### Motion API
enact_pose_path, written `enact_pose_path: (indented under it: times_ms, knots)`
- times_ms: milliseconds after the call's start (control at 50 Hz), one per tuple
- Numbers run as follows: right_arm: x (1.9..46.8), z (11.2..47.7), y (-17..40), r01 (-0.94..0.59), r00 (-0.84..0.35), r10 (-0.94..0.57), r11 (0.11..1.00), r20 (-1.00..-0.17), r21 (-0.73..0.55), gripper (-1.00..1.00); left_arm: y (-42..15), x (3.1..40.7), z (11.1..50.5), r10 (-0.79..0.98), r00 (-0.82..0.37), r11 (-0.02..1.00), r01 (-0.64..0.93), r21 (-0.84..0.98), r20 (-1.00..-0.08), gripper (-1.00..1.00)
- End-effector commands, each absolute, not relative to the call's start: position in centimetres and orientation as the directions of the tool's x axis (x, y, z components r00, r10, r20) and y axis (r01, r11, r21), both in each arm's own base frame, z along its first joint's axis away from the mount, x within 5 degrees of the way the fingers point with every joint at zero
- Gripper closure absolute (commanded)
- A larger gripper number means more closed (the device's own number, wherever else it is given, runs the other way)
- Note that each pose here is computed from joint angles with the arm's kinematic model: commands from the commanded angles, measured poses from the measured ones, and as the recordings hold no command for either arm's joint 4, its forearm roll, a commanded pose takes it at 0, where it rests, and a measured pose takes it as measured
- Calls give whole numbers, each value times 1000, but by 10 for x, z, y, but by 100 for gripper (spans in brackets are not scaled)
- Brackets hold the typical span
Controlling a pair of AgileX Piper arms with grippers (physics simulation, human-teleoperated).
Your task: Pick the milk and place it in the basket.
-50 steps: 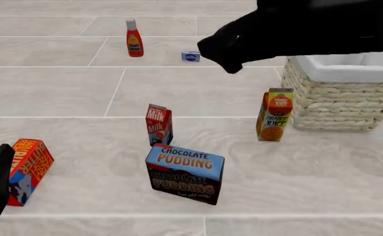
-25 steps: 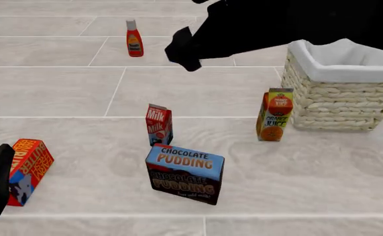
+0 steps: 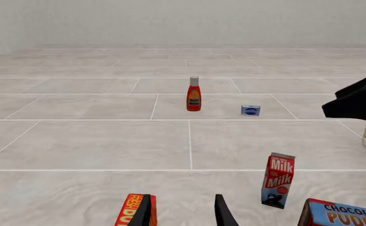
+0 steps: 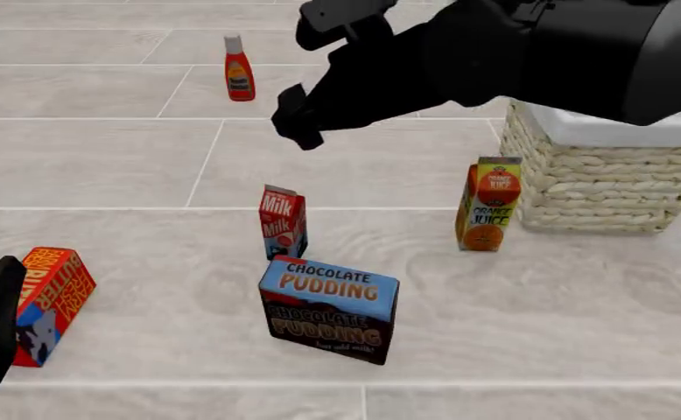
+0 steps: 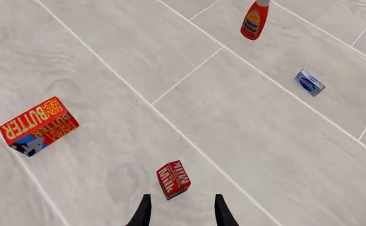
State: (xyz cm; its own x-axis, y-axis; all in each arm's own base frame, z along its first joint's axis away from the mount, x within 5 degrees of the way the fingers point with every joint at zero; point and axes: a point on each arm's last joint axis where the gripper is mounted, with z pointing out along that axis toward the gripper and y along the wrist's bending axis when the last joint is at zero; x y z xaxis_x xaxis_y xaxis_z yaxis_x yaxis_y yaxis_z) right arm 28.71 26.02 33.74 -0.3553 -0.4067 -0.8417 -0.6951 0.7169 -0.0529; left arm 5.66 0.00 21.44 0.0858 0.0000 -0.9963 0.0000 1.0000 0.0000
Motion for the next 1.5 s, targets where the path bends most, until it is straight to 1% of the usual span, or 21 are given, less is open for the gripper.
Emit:
enact_pose_path:
  times_ms: [20,180,580,1500]
  knots:
    - [301,320,272,-691,-379,-411,722,-829,-42,-100,0,57,214,0,86,1000,0,0,-996,-100]
    - [309,303,282,-691,-397,-417,722,-818,-33,-100,0,57,214,0,86,1000,0,0,-996,-100]
    - [317,276,292,-683,-432,-415,730,-800,-10,-100,0,57,214,0,86,1000,0,0,-996,-100]
    - [328,224,301,-658,-493,-402,752,-772,29,-100,0,57,214,0,86,1000,0,0,-996,-100]
